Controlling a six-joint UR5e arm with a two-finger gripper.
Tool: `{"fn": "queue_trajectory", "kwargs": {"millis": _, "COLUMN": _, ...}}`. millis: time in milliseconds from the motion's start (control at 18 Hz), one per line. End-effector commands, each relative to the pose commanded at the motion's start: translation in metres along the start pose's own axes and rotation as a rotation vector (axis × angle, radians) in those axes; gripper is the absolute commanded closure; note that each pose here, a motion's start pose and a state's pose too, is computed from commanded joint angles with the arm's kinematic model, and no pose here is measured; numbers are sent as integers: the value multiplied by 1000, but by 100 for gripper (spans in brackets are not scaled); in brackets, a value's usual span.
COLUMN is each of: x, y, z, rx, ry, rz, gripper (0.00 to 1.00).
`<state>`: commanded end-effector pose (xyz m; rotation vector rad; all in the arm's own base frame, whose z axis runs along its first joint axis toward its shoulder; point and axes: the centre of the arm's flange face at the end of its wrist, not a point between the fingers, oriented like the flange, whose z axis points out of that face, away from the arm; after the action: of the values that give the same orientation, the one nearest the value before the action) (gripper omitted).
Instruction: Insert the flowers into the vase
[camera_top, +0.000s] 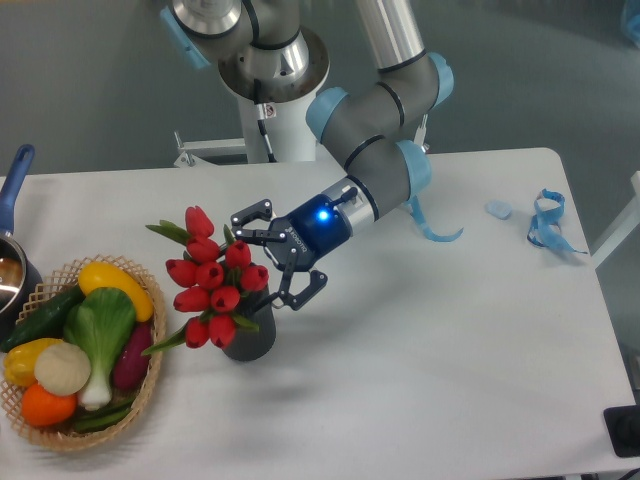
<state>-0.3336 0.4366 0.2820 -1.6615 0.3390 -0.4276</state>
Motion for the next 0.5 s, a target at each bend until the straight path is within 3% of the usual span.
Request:
{"fn": "queue_trajectory", "kwargs": {"millis": 333, "x": 0, "y": -33, "z": -33, "rx": -186, "ry": -81, "rz": 106, "gripper": 0}}
{"fn": "queue_trajectory", "kwargs": {"millis": 500, "x": -13, "y": -54, "z": -69, "rx": -215, "ry": -159, "rz": 148, "gripper": 0}}
